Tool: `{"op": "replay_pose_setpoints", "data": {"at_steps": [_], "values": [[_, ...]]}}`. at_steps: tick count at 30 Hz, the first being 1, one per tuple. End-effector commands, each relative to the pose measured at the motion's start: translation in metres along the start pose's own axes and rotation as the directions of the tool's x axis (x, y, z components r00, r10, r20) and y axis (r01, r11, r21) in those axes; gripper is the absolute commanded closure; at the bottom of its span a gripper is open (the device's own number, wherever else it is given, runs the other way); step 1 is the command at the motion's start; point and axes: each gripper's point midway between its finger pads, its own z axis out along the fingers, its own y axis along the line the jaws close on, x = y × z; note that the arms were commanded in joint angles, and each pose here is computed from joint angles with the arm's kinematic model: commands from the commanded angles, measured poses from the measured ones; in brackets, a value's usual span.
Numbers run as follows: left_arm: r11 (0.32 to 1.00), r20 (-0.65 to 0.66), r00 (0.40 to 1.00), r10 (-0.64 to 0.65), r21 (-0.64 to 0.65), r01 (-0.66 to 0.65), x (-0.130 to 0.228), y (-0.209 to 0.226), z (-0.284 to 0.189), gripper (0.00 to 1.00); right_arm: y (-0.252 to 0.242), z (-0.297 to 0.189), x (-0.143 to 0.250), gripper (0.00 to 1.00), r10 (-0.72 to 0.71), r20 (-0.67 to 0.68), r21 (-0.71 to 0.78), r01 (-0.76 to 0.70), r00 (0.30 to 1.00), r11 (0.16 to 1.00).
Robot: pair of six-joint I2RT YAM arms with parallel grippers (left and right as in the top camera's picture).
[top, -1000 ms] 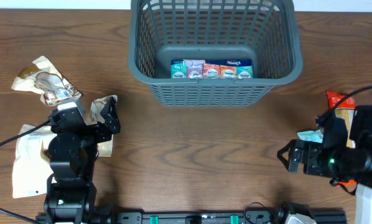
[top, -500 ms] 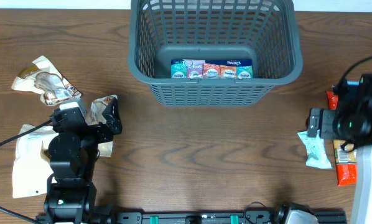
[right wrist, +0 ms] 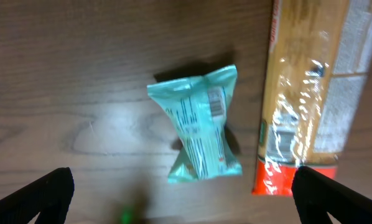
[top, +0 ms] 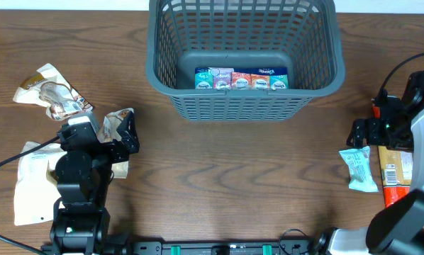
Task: Pack container
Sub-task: 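Lower the right gripper onto the mint-green snack and grasp it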
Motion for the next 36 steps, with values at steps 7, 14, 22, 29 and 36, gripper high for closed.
{"op": "replay_pose_setpoints", "data": {"at_steps": [7, 14, 22, 29, 36], "values": [[1.0, 0.021, 1.0, 0.015, 0.011, -0.015, -0.01, -0.003, -0.003, 0.01, -0.006, 0.033, 0.002, 0.05, -0.049, -0.092, -0.051, 0.044, 0.995, 0.998], [1.0, 0.021, 1.0, 0.015, 0.01, -0.015, -0.01, -0.003, -0.003, 0.02, -0.004, 0.044, -0.001, 0.05, -0.069, -0.109, -0.079, 0.06, 0.992, 0.995], [1.0, 0.029, 0.999, 0.015, -0.023, -0.015, -0.012, 0.003, -0.003, 0.01, 0.004, 0.038, -0.007, 0.22, -0.104, -0.062, -0.092, 0.098, 0.993, 0.991], [0.999, 0.034, 0.999, 0.018, -0.041, -0.017, -0.013, 0.006, -0.003, 0.01, 0.017, 0.047, 0.015, 0.21, -0.038, -0.052, -0.106, 0.032, 0.998, 0.994], [0.999, 0.033, 0.999, 0.018, -0.04, -0.017, -0.013, 0.006, -0.003, 0.01, 0.029, 0.024, 0.035, 0.21, 0.046, 0.03, -0.076, -0.044, 0.998, 0.996]]}}
